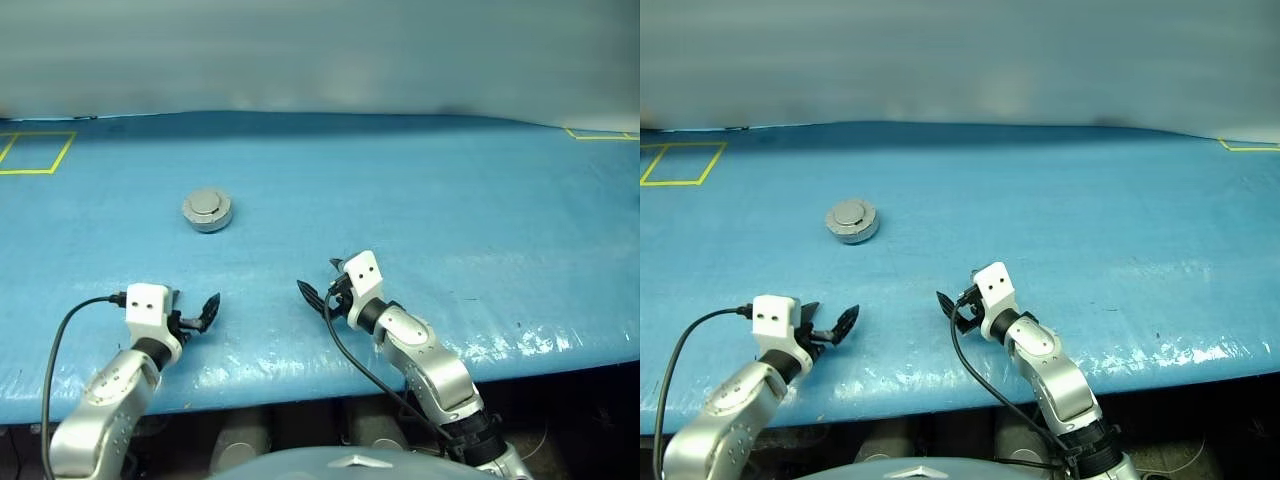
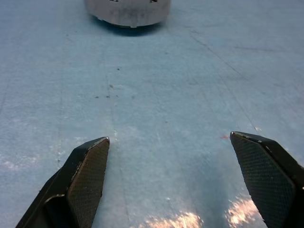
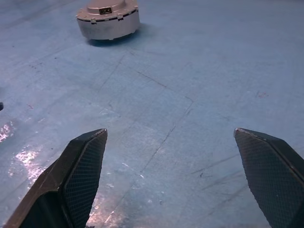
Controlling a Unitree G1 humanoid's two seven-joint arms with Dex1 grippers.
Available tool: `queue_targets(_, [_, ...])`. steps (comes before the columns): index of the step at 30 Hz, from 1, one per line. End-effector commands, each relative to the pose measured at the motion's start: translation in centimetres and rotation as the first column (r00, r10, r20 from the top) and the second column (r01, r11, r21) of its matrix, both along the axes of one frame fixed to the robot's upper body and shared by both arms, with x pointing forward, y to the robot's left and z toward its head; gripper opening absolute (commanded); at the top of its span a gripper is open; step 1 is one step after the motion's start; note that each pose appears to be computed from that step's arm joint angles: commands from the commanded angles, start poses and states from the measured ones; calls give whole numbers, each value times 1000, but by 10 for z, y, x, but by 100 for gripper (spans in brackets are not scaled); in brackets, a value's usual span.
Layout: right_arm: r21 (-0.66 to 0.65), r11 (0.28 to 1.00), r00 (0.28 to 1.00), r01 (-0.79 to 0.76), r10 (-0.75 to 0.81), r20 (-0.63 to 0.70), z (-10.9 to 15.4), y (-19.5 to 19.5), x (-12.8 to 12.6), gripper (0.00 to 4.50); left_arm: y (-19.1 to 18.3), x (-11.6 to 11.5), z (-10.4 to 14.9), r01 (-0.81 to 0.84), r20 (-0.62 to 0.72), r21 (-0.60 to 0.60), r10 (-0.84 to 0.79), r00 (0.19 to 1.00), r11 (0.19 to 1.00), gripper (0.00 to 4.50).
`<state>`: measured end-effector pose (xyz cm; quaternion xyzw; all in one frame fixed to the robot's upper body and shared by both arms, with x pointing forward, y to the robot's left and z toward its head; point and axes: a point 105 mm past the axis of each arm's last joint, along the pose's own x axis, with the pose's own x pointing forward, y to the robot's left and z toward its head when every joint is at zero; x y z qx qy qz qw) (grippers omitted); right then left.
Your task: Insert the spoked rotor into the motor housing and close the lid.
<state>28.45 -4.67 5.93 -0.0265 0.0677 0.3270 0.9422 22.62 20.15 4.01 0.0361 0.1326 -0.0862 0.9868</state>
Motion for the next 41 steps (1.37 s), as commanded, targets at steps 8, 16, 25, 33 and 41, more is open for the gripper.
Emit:
queue_targets(8, [14, 996, 991, -86, 84, 104, 14, 1, -7, 450, -14, 7, 20, -23, 238, 101, -2, 971, 995, 445])
queue_targets(16, [22, 998, 995, -63, 61, 82, 10, -6, -6, 450, -9, 14, 24, -34, 252, 121, 2, 968, 992, 445])
queue_targets(25, [32, 993, 992, -111, 109, 62, 9, 1, -9, 450, -9, 18, 26, -18, 251, 111, -10, 968, 994, 445])
queue_targets(33, [38, 990, 990, -137, 135, 51, 8, 5, -11, 450, -17, 17, 22, 71, 213, 80, -87, 973, 994, 445])
queue_targets(41, [45, 989, 989, -139, 137, 45, 8, 6, -12, 450, -22, 12, 19, 125, 184, 59, -134, 974, 990, 445])
